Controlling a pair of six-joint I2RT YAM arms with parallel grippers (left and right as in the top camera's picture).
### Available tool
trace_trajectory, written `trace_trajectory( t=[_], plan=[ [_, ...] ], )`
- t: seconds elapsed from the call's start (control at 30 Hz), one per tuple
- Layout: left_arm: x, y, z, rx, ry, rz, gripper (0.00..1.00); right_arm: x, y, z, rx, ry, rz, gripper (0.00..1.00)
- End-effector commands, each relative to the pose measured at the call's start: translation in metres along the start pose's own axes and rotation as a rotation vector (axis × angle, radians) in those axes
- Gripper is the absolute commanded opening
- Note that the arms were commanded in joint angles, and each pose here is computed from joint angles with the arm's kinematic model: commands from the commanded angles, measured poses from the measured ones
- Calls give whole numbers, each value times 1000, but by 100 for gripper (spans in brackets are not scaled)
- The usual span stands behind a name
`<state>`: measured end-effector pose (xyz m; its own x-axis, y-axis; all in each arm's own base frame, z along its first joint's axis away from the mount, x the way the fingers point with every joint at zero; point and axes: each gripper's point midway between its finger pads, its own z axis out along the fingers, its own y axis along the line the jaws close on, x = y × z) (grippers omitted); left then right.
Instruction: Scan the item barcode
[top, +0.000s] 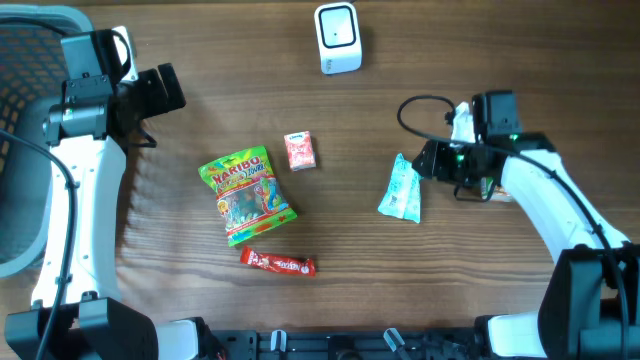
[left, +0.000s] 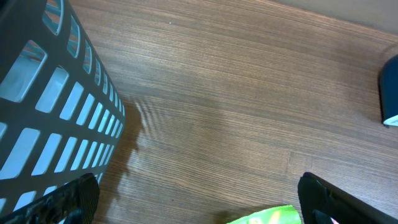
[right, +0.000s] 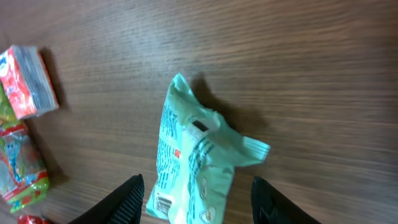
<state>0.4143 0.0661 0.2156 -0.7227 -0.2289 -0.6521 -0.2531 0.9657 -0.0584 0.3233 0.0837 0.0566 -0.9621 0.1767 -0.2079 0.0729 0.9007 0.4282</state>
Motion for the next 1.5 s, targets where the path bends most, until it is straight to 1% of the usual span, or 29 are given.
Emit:
trace_trajectory(
  t=[0.0, 0.13, 0.2, 0.3, 0.37, 0.4, 0.43, 0.47, 0.53, 0.57, 0.63, 0.67, 0.8, 0.87, 1.0, 1.17, 1.23, 1.33, 1.37, 1.4, 1.47],
  plan=[
    [-5, 2, -5, 5, -18, 9, 100, 17, 3, 14, -79, 18, -12, 57],
    [-5, 2, -5, 5, -19, 9, 100, 27, 5, 28, -140, -3, -28, 57],
    [-5, 2, -5, 5, -18, 9, 100, 30, -1, 36, -139, -27, 13, 53],
    [-5, 2, -5, 5, -18, 9, 100, 32, -6, 45, -146, -65, 18, 52],
    [-5, 2, -5, 5, -18, 9, 100, 33, -8, 49, -151, -78, 15, 43],
    [-5, 2, -5, 5, -18, 9, 100, 32, -8, 49, -151, -80, 6, 33],
    [-5, 2, -5, 5, -19, 9, 100, 32, -8, 48, -152, -83, 4, 26],
    [-5, 2, -5, 5, -19, 9, 100, 31, -7, 48, -155, -84, 2, 23],
    [-5, 2, -5, 5, -19, 9, 100, 30, -1, 44, -184, -87, -13, 20],
    [-5, 2, -5, 5, -18, 9, 100, 30, 7, 41, -221, -89, -61, 18],
    [-5, 2, -5, 5, -18, 9, 100, 27, 23, 26, -279, -100, -133, 6],
    [-5, 2, -5, 5, -19, 9, 100, 26, 29, 18, -289, -107, -156, 4],
    [-5, 2, -5, 5, -18, 9, 100, 16, 57, -35, -319, -185, -261, 4],
    [-5, 2, -5, 5, -18, 9, 100, 15, 75, -73, -346, -275, -313, 4],
    [-5, 2, -5, 5, -19, 9, 100, 27, 94, -124, -370, -409, -392, 4],
    [-5, 2, -5, 5, -19, 9, 100, 38, 111, -171, -410, -516, -388, 4],
    [-5, 2, -5, 5, -19, 9, 100, 37, 117, -183, -423, -525, -378, 4],
    [-5, 2, -5, 5, -19, 9, 100, 36, 120, -188, -424, -497, -353, 4],
    [-5, 2, -5, 5, -19, 9, 100, 35, 120, -187, -425, -483, -332, 4],
    [-5, 2, -5, 5, -18, 9, 100, 36, 122, -182, -460, -434, -279, 4],
    [-5, 2, -5, 5, -19, 9, 100, 39, 127, -180, -512, -383, -209, 4]
  ],
)
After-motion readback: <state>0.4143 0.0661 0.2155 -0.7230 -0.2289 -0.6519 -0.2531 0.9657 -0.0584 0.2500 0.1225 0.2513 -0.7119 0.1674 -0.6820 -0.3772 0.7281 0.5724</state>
